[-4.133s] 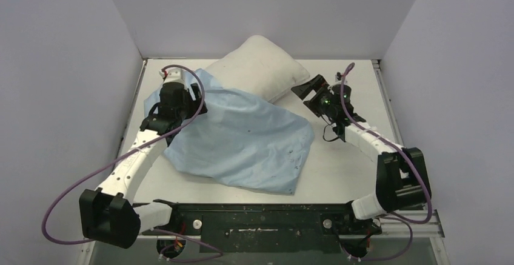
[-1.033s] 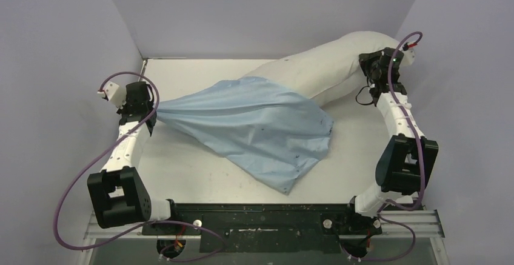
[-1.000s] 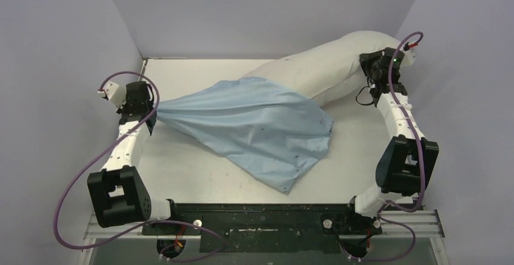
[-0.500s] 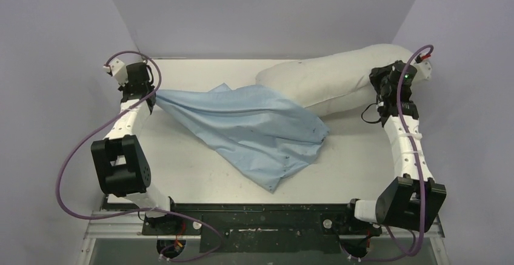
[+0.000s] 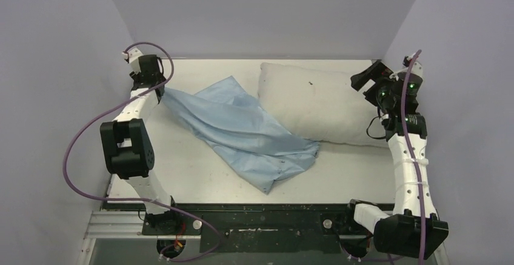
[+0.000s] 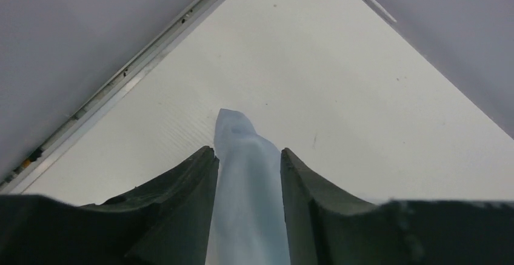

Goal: Put the pillow into the pillowcase

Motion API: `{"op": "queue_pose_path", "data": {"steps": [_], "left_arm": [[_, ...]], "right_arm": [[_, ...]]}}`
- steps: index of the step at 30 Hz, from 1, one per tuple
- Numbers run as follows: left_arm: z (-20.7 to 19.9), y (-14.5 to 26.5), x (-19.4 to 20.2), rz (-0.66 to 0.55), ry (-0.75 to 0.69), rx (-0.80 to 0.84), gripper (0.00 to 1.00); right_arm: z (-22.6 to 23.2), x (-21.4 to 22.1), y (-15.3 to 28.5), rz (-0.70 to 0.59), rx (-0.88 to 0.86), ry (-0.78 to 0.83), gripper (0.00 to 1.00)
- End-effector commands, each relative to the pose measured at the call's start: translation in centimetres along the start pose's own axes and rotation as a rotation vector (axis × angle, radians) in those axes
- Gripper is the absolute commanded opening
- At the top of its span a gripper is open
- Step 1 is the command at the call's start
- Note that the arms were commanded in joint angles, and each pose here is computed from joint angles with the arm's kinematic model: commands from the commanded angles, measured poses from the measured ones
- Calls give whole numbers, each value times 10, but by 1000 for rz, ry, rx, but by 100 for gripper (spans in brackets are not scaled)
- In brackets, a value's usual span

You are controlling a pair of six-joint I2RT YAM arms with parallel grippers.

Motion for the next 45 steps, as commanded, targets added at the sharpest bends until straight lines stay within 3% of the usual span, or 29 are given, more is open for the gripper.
{"op": "queue_pose_path", "data": {"steps": [1, 6, 9, 12, 14, 17, 21, 24, 28, 36, 39, 43, 45], "left_arm": [[-40, 18, -19, -11, -37, 102, 52], [-64, 69, -16, -67, -162, 81, 70], [-74, 106, 2, -49, -195, 194, 74], [-87, 145, 36, 57, -160, 397, 83], [-87, 169, 57, 69, -175, 447, 92], [-80, 192, 87, 77, -238, 495, 94], [-74, 205, 127, 219, -224, 581, 94], [-67, 206, 148, 280, -207, 596, 93], [-65, 201, 170, 327, -172, 614, 92], [-77, 164, 185, 355, -133, 493, 90], [-65, 140, 192, 342, -208, 360, 90], [-60, 109, 195, 339, -210, 285, 90], [-60, 94, 195, 346, -209, 262, 90]], "right_arm": [[38, -2, 0, 72, -121, 190, 100], [73, 17, -15, 205, -151, 485, 100], [83, 42, -21, 318, -206, 693, 100], [93, 57, -25, 315, -291, 887, 100], [100, 55, -30, 285, -346, 955, 100], [116, 57, -36, 277, -425, 1050, 100], [130, 74, -55, 268, -414, 1160, 100], [134, 107, -61, 348, -447, 1251, 100], [124, 131, -73, 394, -397, 1339, 100], [97, 154, -129, 452, -204, 1399, 98], [99, 158, -148, 466, -155, 1335, 90], [96, 143, -169, 415, -47, 1242, 36], [90, 125, -171, 372, 34, 1206, 25]]}}
Point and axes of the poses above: each gripper's point midway between its finger pads, its own y axis back along the fingers, its own z axis along the line the jaws close on, x = y × z, the point moved 2 cm from there along y, back along the fingers, and after that the axes turned 5 degrees about y, right-handed, at the moved point
